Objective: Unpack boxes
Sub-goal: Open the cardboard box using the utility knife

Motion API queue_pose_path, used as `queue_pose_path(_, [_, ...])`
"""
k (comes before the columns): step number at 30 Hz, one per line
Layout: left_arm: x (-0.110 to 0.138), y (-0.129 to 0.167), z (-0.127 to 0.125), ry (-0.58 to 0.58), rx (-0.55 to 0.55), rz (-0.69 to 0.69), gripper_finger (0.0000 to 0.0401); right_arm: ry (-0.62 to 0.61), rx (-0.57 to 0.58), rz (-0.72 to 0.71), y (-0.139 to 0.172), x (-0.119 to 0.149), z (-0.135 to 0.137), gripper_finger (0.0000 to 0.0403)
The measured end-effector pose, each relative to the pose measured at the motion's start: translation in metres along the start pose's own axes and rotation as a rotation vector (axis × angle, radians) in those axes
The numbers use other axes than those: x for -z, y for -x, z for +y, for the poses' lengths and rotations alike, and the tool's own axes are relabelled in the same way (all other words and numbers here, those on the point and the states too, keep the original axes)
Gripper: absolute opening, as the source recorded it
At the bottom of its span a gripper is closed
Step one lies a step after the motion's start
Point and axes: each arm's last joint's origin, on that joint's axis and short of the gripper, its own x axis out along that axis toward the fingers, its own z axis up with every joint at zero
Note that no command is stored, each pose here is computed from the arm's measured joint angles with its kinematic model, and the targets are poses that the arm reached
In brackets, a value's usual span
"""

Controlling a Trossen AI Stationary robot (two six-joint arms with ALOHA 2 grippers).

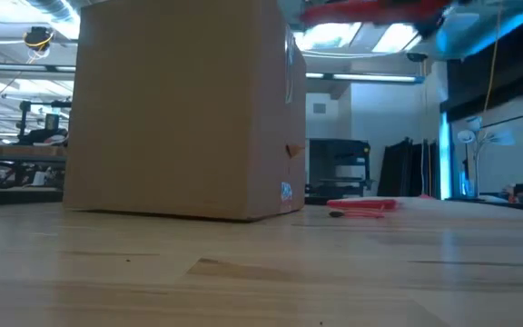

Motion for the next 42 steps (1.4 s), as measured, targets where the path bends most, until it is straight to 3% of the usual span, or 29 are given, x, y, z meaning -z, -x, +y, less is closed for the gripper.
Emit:
queue_pose_path(5, [0.000, -0.002, -0.001, -0.039, 0.022, 0.006, 0.0127, 0.019, 0.232, 0.013, 0.038, -0.044, -0.019, 0.0135])
queue_pose_path(11, [0.003, -0.012, -0.005, -0.052, 0.024, 0.034, 0.0127, -0.039, 0.358, 0.036, 0.046, -0.069, -0.052, 0.0135])
queue_pose_path(17, [0.007, -0.023, -0.008, -0.063, 0.021, 0.066, 0.0127, -0.092, 0.305, 0.084, 0.033, -0.073, -0.074, 0.0135])
queue_pose_path(25, [0.008, -0.033, -0.011, -0.076, 0.018, 0.080, 0.0127, -0.075, 0.266, 0.103, 0.014, -0.076, -0.078, 0.0135])
queue_pose_path(34, [0.008, -0.034, -0.010, -0.084, 0.016, 0.074, 0.0127, -0.037, 0.223, 0.115, 0.012, -0.076, -0.076, 0.0135])
queue_pose_path(42, [-0.014, -0.017, -0.021, -0.043, 0.068, -0.011, 0.0127, -0.042, 0.204, 0.118, 0.012, -0.076, -0.079, 0.0135])
